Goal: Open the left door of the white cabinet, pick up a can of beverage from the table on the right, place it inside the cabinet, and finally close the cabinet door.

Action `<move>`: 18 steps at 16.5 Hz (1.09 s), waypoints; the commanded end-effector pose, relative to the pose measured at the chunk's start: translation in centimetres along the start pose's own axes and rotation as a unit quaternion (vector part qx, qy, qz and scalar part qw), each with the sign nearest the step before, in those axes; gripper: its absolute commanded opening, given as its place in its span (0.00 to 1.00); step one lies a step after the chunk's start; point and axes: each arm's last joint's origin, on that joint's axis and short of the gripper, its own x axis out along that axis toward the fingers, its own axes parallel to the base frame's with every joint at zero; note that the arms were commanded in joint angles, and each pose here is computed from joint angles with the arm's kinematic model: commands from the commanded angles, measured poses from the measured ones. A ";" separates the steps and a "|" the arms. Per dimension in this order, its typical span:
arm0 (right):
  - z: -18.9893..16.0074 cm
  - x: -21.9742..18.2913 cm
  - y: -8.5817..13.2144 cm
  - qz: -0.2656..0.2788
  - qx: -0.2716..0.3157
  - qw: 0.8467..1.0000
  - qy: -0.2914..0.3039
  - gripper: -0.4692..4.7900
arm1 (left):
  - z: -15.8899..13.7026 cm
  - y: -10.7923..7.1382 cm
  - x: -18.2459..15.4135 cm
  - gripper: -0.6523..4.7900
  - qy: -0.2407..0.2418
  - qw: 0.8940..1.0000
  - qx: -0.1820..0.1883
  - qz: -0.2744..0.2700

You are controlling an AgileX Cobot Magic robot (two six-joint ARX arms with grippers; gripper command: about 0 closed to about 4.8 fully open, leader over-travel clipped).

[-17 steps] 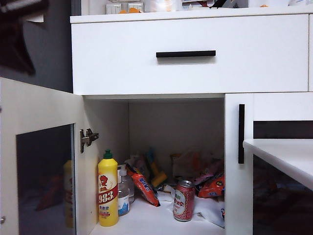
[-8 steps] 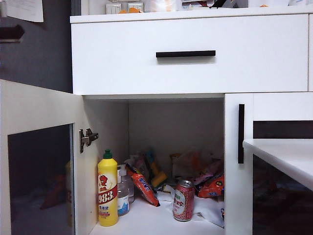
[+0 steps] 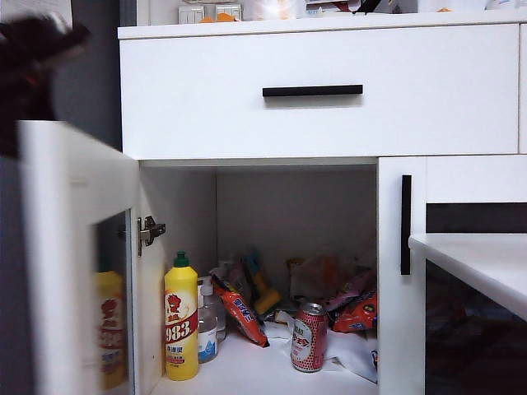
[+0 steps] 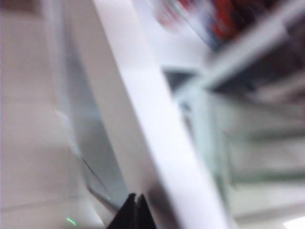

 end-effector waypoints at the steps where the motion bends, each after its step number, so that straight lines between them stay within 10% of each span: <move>1: 0.3 -0.3 -0.1 -0.009 0.000 1.000 -0.013 0.79 | 1.5 -0.5 2.4 0.11 -0.045 0.997 0.010 -0.057; 5: -0.2 -0.3 -0.3 -0.037 -0.007 0.999 0.013 0.79 | 3.4 -1.0 4.3 0.11 -0.136 0.985 0.049 -0.094; 18: -0.7 -0.4 -0.7 -0.114 -0.013 0.993 0.038 0.79 | 5.7 -3.9 13.9 0.11 -0.157 0.971 0.082 -0.158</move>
